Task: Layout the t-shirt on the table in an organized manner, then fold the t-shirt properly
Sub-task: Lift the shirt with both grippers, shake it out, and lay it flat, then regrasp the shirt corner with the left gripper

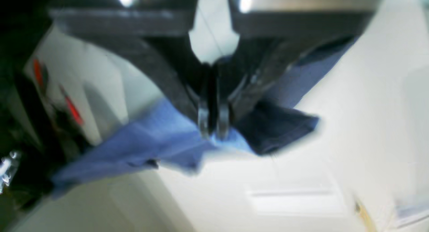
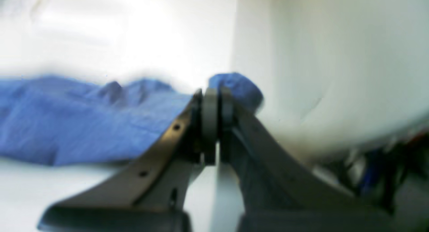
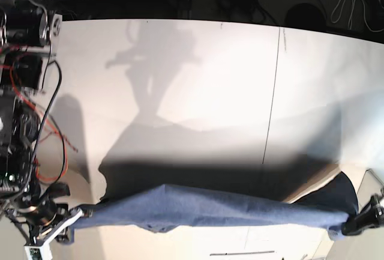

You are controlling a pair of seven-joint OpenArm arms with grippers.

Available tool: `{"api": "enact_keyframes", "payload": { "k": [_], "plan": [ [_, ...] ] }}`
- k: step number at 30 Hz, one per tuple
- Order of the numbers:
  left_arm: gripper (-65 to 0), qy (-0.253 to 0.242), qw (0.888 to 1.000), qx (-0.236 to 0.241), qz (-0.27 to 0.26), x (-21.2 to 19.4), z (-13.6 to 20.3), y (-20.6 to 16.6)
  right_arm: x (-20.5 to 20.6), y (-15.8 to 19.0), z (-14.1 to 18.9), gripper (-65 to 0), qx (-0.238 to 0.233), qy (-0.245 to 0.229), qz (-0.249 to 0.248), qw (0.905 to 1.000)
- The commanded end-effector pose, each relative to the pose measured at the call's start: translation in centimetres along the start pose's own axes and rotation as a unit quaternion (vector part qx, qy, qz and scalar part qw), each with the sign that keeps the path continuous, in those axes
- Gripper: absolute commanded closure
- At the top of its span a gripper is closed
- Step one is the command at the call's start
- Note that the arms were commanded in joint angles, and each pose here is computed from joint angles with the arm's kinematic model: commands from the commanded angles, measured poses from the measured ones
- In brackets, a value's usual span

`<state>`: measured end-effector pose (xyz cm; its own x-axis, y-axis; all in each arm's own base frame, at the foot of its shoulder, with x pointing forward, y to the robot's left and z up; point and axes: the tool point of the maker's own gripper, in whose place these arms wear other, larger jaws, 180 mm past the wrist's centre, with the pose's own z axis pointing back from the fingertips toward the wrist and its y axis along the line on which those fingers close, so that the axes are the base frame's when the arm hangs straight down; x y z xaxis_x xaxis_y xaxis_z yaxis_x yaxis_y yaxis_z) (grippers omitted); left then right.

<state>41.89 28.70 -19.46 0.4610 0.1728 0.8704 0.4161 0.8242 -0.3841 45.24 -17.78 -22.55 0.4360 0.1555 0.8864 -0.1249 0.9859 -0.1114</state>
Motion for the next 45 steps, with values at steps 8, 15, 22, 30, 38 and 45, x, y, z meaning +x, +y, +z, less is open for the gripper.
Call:
{"api": "enact_keyframes", "payload": {
  "k": [8, 15, 22, 30, 38, 45],
  "plan": [
    [0.0, 0.006, 0.989, 0.026, 0.142, -12.0, 3.4, 1.4, -14.3, 1.9, 3.1, 0.0, 0.009, 0.129, 0.009, 0.9916],
    [-29.3, 0.04, 0.979, 0.037, 0.197, -18.6, 4.0, 0.4, -17.7, 2.5, 4.3, 0.0, 0.015, 0.163, 0.007, 0.9866],
    [-33.3, 0.038, 0.978, 0.092, 0.181, -18.6, 5.9, 2.8, -17.5, 1.5, 4.2, 0.0, -0.008, 0.164, 0.032, 0.9859],
    [-33.0, -0.039, 0.973, 0.189, 0.124, -14.6, 8.4, 7.2, -17.5, 0.9, 4.2, 0.0, -0.024, 0.165, 0.046, 0.9849],
    [-33.0, 0.079, 0.978, 0.193, 0.016, -15.4, 1.1, 6.3, -17.1, 0.9, 4.1, 0.0, -0.023, 0.153, 0.046, 0.9868],
    [-33.0, 0.196, 0.944, 0.264, -0.027, -21.3, -1.1, 10.1, -17.1, 0.9, 4.1, 0.0, -0.023, 0.153, 0.046, 0.9868]
  ]
}}
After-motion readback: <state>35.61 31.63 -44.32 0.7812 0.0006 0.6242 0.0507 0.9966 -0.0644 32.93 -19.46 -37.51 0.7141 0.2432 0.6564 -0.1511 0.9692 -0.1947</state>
